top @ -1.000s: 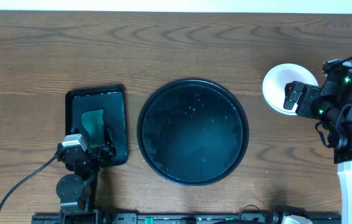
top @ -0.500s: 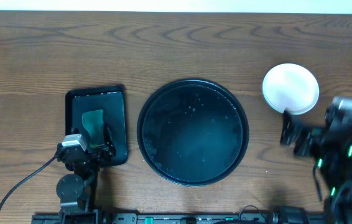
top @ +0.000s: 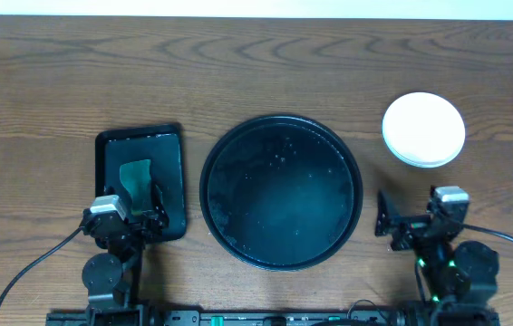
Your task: Clean dirty plates on tray and stack at the side
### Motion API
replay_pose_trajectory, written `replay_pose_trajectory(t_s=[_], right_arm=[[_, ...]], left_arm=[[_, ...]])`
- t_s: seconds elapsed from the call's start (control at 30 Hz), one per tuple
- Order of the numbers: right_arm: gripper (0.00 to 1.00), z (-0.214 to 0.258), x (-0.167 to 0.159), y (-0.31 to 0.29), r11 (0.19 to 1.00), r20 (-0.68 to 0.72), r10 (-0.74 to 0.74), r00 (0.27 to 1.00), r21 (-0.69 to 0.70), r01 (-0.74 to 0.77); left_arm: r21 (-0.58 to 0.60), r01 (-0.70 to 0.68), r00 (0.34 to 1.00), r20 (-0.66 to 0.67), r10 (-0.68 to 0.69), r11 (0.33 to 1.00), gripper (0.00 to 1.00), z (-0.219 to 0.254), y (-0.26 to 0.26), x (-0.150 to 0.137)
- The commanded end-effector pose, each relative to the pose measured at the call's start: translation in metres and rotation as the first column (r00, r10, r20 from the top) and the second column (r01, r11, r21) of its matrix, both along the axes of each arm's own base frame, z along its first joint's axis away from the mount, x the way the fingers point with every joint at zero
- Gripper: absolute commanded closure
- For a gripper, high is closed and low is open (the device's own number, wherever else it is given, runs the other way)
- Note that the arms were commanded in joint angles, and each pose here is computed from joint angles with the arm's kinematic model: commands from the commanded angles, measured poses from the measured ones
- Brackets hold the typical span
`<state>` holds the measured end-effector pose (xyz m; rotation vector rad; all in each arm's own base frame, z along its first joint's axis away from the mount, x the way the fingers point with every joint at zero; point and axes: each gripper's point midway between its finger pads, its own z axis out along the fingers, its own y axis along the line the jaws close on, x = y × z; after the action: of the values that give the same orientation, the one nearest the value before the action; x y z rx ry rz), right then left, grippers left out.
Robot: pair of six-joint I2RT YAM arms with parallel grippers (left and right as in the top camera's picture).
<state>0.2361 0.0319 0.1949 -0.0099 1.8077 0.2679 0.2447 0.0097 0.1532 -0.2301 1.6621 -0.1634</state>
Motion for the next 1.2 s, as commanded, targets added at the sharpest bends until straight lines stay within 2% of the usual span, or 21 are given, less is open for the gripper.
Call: replay_pose_trajectory(t_s=[0.0,0.1,0.43,0.7,1.17], right_arm=[[0.01,-0.008,0.006,0.020,0.994,0.082,0.108,0.991,0.021,-0.110],[0.01,-0.008,0.009,0.027,0.990,0.152,0.139,0.979,0.016,-0.143],[0.01,-0.013,0.000,0.032,0.988,0.256,0.150,0.955,0.004,-0.156],[0.01,-0.035,0.005,0.017,0.998,0.170,0.062,0.984,0.002,-0.063],[0.01,-0.035,0.006,0.011,0.999,0.174,0.036,0.984,-0.030,-0.032]], left_arm=[[0.015,-0.005,0.999,-0.045,0.006,1.000,0.18,-0.015,0.002,-0.001],[0.015,-0.005,0.999,-0.045,0.006,1.000,0.18,-0.015,0.002,-0.001],[0.015,-0.005,0.999,-0.045,0.006,1.000,0.18,-0.015,0.002,-0.001],[0.015,-0.005,0.999,-0.045,0.006,1.000,0.18,-0.015,0.002,-0.001],[0.015,-0.005,0.999,-0.045,0.006,1.000,0.18,-0.015,0.002,-0.001]])
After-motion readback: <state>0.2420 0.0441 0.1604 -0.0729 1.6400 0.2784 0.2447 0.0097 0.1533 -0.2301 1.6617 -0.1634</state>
